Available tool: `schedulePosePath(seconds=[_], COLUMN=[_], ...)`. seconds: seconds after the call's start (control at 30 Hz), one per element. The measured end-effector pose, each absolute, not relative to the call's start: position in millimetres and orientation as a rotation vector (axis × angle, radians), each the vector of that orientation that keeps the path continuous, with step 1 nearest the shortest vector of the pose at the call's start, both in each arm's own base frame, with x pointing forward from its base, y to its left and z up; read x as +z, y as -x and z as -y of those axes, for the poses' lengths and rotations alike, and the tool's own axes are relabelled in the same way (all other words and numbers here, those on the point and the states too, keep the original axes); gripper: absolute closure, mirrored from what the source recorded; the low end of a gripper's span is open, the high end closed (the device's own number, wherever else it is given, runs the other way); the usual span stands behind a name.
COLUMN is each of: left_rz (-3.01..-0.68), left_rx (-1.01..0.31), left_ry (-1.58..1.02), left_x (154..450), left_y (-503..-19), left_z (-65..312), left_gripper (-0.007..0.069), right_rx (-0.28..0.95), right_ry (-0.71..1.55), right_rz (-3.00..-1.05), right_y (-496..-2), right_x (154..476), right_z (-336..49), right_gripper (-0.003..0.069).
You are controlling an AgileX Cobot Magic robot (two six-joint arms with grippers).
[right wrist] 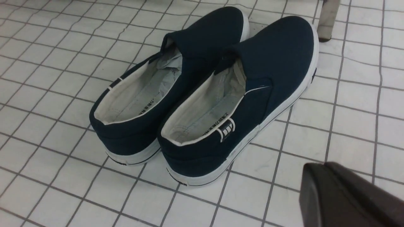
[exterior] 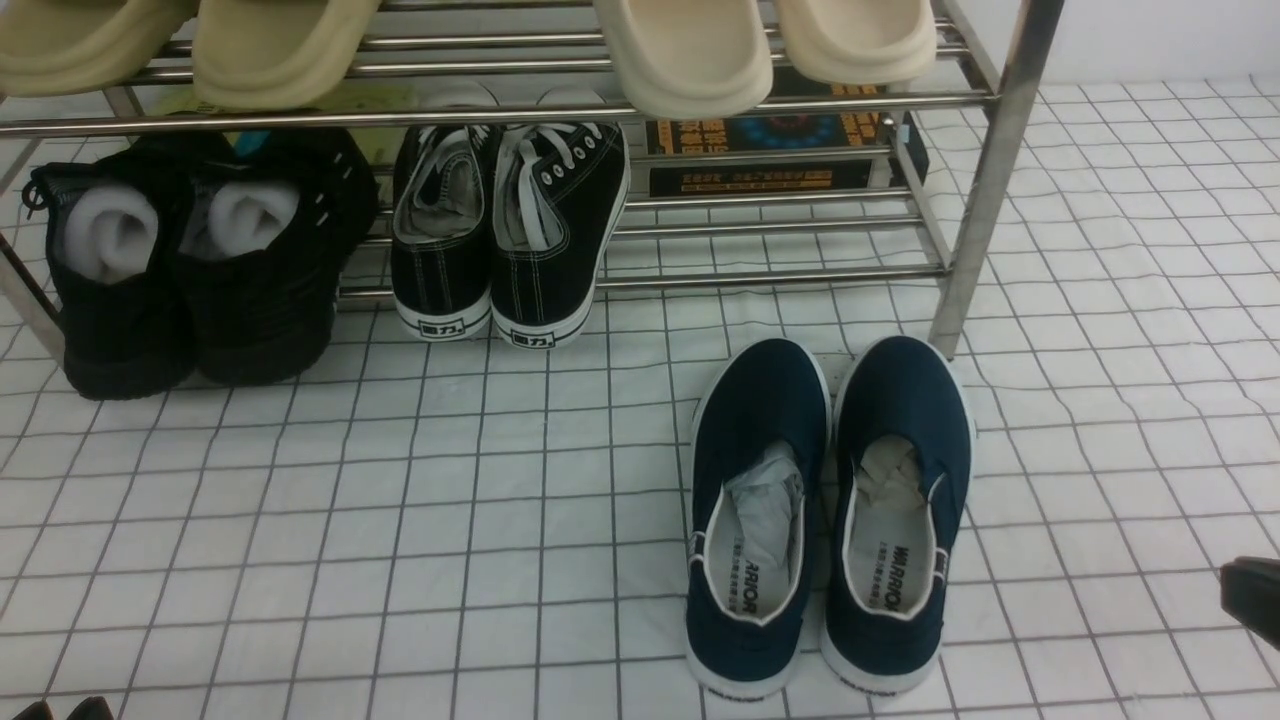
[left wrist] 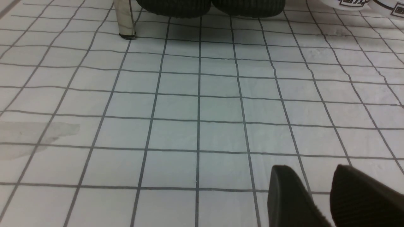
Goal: Take the shoes off the shelf with your hand from the white checkered tablecloth.
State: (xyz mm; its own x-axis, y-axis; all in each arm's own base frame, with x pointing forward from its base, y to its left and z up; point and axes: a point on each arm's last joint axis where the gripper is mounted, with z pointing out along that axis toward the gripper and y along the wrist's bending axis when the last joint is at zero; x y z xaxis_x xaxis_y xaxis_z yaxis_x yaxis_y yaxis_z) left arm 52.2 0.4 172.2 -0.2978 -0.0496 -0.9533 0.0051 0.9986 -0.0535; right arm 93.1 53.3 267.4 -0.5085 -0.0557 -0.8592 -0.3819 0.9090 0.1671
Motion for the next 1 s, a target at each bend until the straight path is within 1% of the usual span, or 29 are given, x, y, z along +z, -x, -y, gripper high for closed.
schedulePosePath(seconds=[0.13,0.23,0.3,0.37,0.43,0.47,0.57,0.7,0.87,1.0], left_rz=[-1.873,-1.873,-1.873,-1.873,-1.873,-1.873,-1.873,-1.873,-1.873,-1.872], left_rx=[-0.054,-0.054,-0.054,-0.054,-0.054,-0.054,-0.054,-0.054,-0.054,-0.053], left_ry=[0.032,0.032,0.032,0.032,0.032,0.032,0.032,0.032,0.032,0.032], left_x=[172.2,172.2,172.2,172.2,172.2,172.2,172.2,172.2,172.2,172.2], left_y=[-52.2,-52.2,-52.2,-52.2,-52.2,-52.2,-52.2,-52.2,-52.2,-52.2], left_z=[-0.4,-0.4,-0.4,-0.4,-0.4,-0.4,-0.4,-0.4,-0.4,-0.4], left_gripper=[0.0385,0.0385,0.0385,0.0385,0.0385,0.0385,0.0385,0.0385,0.0385,0.0385], right_rx=[0.414,0.388,0.366,0.337,0.283,0.279,0.193,0.117,0.07,0.055], right_ry=[0.409,0.496,0.497,0.464,0.399,0.391,0.267,0.121,-0.034,-0.041], right_rz=[-2.015,-1.969,-1.939,-1.922,-1.913,-1.907,-1.876,-1.83,-1.841,-1.869], right_y=[-92.1,-85.9,-80.7,-75.7,-69.6,-69.2,-61.2,-54.8,-53.4,-52.4], right_x=[263.9,251.2,241.9,231.3,216.7,217.2,198.6,181.3,175.1,174.0], right_z=[-56.1,-53.5,-47.8,-40.8,-31.3,-30.5,-18.5,-9.3,-2.9,-2.2], right_gripper=[0.0657,0.0655,0.0655,0.0652,0.0648,0.0648,0.0645,0.0642,0.0637,0.0636])
